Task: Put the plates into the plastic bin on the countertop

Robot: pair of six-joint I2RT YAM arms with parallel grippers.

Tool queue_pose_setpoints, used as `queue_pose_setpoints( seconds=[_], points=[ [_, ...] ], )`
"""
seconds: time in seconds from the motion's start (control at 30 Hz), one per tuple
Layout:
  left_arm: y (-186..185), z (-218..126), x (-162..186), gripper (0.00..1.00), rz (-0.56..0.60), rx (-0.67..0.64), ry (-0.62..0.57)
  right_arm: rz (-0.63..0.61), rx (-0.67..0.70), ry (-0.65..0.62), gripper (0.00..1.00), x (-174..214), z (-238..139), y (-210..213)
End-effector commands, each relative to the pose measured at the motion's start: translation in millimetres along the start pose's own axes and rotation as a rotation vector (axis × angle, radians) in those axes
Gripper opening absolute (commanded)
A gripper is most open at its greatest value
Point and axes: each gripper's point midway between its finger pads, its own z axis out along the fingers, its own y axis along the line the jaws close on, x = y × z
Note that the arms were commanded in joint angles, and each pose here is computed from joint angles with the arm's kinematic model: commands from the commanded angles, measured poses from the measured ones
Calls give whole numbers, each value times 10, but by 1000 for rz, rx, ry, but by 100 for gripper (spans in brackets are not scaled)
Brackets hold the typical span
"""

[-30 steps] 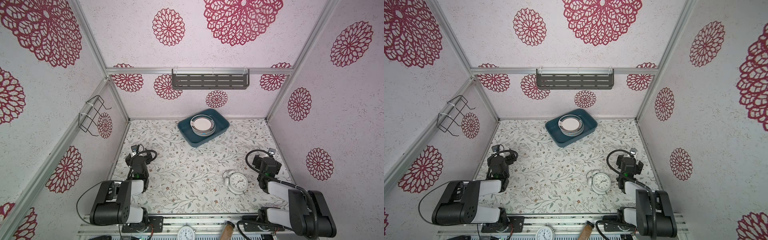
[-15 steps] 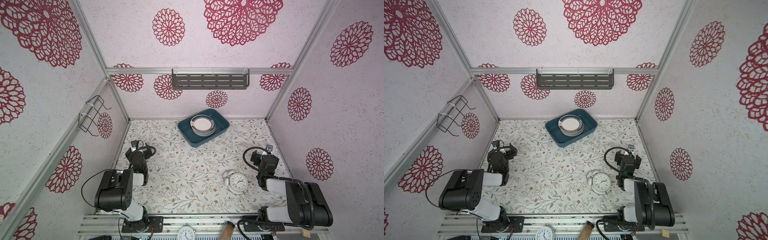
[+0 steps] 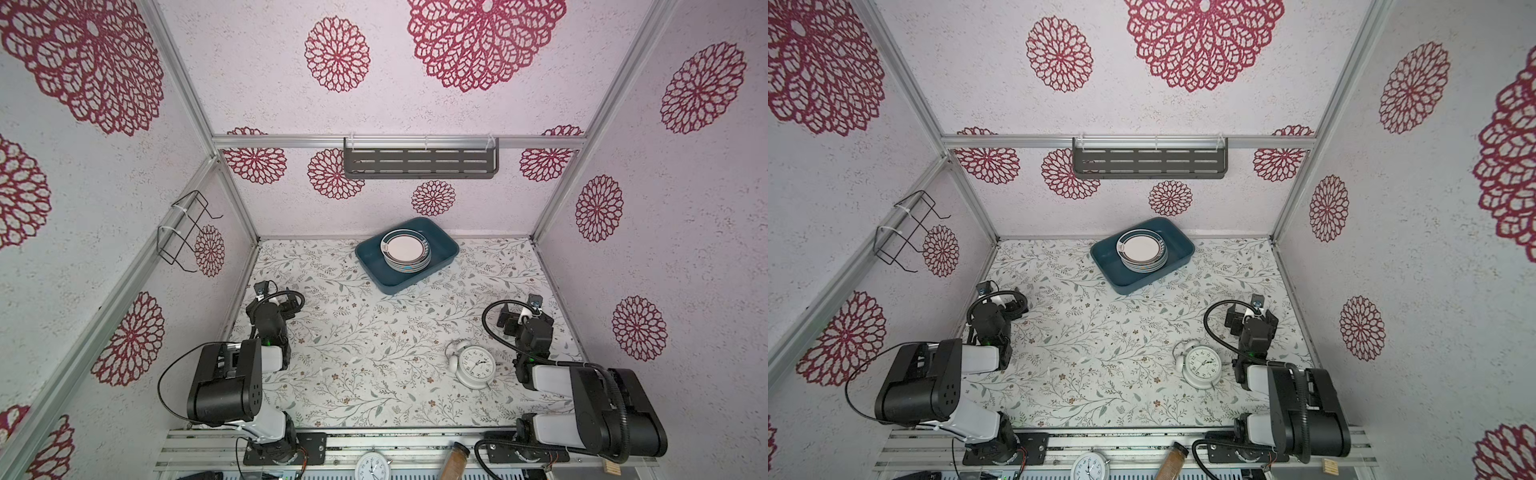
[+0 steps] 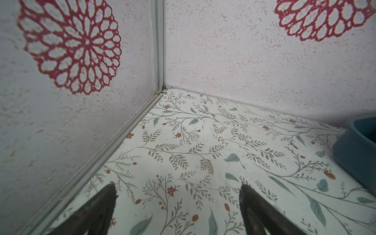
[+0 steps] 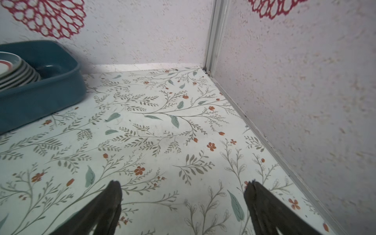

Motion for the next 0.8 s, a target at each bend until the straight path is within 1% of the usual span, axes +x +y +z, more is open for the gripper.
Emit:
queue_pose_setpoints(
  seconds=[0.0,0.07,0.13,0.17,0.2,0.23,0.4,0.5,0.67,0.77],
  points=[
    [-20,-16,-18,97,-2,12,-4,18,-61,-128,99,-143,54,169],
    [-21,-12,-26,97,-3,12,-5,-8,-72,-85,99,-118,79,242],
    [-21,-3,-14,97,-1,9,2,-9,-78,-102,99,-140,100,261],
    [-26,8,-4,97,2,8,10,-10,-79,-64,99,-100,135,262],
    [-36,20,-5,97,7,7,15,-2,-72,-70,99,-110,178,249],
    [-46,27,-8,97,11,7,15,10,-69,-27,99,-87,234,232],
    [-50,27,-8,97,16,2,17,13,-74,-30,99,-73,228,211],
    [-62,13,-10,97,29,-10,12,15,-77,-55,99,-104,198,211],
    [-64,10,-5,97,30,-9,12,7,-91,-47,99,-98,207,242],
    [-150,-1,-8,97,56,22,9,5,-92,-43,99,-93,208,247]
  ],
)
